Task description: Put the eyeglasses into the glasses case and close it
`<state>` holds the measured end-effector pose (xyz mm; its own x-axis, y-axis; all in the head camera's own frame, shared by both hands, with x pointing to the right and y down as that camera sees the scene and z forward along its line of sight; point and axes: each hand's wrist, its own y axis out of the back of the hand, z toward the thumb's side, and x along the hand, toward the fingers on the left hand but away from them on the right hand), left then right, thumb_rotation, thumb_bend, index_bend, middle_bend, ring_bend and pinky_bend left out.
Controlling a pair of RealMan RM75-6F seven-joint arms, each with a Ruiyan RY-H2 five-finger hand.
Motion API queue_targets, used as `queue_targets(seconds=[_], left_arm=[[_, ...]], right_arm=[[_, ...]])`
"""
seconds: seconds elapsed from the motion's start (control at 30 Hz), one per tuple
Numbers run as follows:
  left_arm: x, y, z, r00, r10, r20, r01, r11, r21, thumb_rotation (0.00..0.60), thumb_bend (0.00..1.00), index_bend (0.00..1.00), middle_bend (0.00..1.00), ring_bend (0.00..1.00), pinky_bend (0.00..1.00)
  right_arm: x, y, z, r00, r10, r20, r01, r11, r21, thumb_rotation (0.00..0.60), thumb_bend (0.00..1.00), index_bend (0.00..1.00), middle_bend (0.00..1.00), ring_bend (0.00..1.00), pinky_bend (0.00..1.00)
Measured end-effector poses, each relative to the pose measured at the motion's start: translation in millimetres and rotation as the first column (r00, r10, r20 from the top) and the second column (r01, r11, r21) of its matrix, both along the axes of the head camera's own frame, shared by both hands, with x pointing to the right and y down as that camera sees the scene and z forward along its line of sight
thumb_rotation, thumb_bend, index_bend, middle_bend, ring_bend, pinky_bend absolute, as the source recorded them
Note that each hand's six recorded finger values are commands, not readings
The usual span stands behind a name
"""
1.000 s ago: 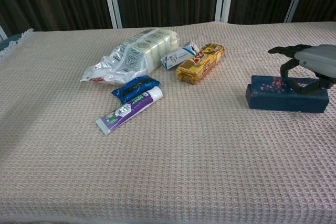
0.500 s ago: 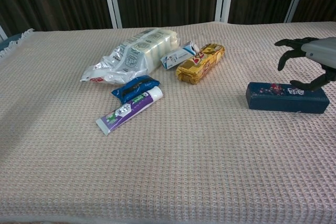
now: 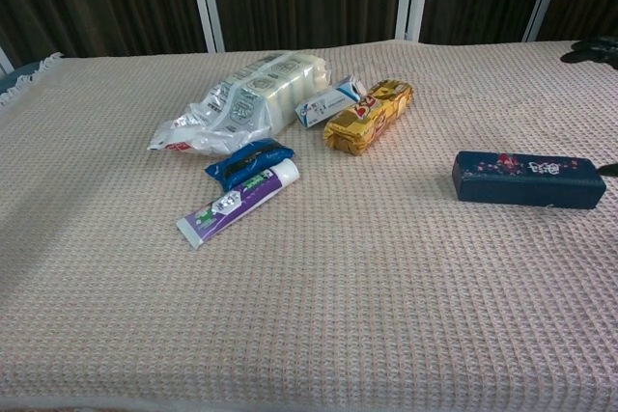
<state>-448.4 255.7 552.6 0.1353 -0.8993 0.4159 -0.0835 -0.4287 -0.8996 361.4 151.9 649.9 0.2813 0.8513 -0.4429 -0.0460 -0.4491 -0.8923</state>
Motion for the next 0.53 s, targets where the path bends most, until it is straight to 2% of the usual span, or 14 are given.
queue_targets(seconds=[0.1, 0.23, 0.37, 0.53], left_arm=[[4, 2, 0, 1.0, 0.017, 0.002, -0.017, 1.0, 0.005, 0.6, 0.42, 0.0, 0.0, 0.0, 0.06], [9, 5, 2, 0.999, 0.036, 0.015, -0.037, 0.999, 0.008, 0.6, 0.42, 0.0, 0.0, 0.0, 0.06], [13, 7, 4, 0.998, 0.056, 0.033, -0.056, 0.998, 0.009, 0.6, 0.42, 0.0, 0.0, 0.0, 0.05], [17, 9, 7, 0.995, 0.077, 0.057, -0.077, 0.997, 0.006, 0.6, 0.42, 0.0, 0.0, 0.0, 0.05]], right_arm=[[9, 34, -29, 0.999, 0.029, -0.029, -0.029, 1.0, -0.008, 0.6, 0.26, 0.02, 0.0, 0.0, 0.0], [30, 77, -67, 0.989, 0.092, -0.114, -0.092, 0.996, 0.002, 0.6, 0.26, 0.03, 0.0, 0.0, 0.0], [39, 88, -83, 0.986, 0.103, -0.133, -0.101, 0.995, 0.022, 0.6, 0.26, 0.03, 0.0, 0.0, 0.0], [46, 85, -90, 0.982, 0.135, -0.134, -0.129, 0.99, 0.055, 0.6, 0.26, 0.03, 0.0, 0.0, 0.0]])
